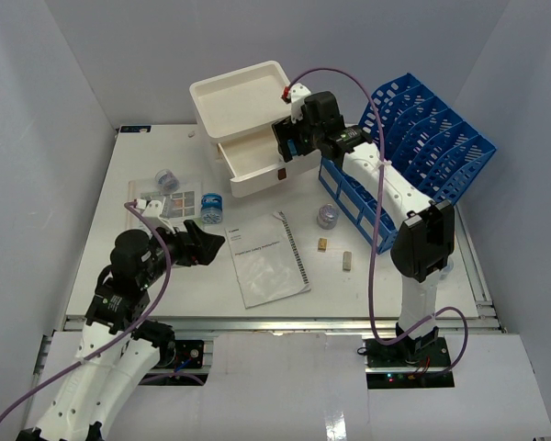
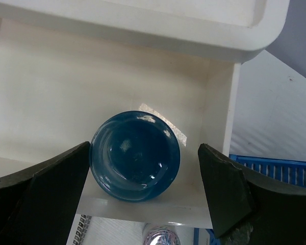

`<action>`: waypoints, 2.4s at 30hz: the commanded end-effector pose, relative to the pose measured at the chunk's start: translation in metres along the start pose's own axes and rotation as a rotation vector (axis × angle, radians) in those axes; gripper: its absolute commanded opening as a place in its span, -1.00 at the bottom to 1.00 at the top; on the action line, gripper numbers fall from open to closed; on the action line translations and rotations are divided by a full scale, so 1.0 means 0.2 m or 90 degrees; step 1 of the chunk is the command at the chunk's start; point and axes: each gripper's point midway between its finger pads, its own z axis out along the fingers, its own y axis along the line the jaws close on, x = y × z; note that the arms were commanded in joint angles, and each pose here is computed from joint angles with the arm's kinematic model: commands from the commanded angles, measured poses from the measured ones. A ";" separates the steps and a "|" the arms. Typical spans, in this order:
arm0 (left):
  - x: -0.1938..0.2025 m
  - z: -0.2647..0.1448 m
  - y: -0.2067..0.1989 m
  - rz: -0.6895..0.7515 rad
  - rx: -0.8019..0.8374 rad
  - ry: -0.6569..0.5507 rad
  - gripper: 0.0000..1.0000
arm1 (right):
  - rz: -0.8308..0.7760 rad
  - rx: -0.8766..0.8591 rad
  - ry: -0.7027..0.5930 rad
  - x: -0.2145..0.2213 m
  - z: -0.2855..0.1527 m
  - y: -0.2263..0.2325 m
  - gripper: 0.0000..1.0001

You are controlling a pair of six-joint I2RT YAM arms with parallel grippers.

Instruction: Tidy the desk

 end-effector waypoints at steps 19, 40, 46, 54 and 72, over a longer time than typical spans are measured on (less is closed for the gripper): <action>-0.35 0.15 -0.35 -0.077 0.182 -0.037 0.95 | 0.057 -0.050 -0.053 -0.12 0.00 0.07 -0.17; -0.76 0.83 -0.38 -0.068 0.161 0.000 0.96 | 0.360 -0.442 -0.135 -0.43 -0.21 0.13 -0.48; -0.76 0.95 -0.32 -0.094 0.135 0.005 0.96 | 0.404 -0.508 -0.141 -0.45 -0.21 0.17 -0.49; -0.84 1.08 -0.31 -0.149 0.126 -0.015 0.96 | 0.380 -0.522 -0.147 -0.44 -0.21 0.17 -0.49; -0.78 1.13 -0.36 -0.329 0.142 0.039 0.96 | 0.102 -0.482 -0.299 -0.45 -0.37 0.20 -0.46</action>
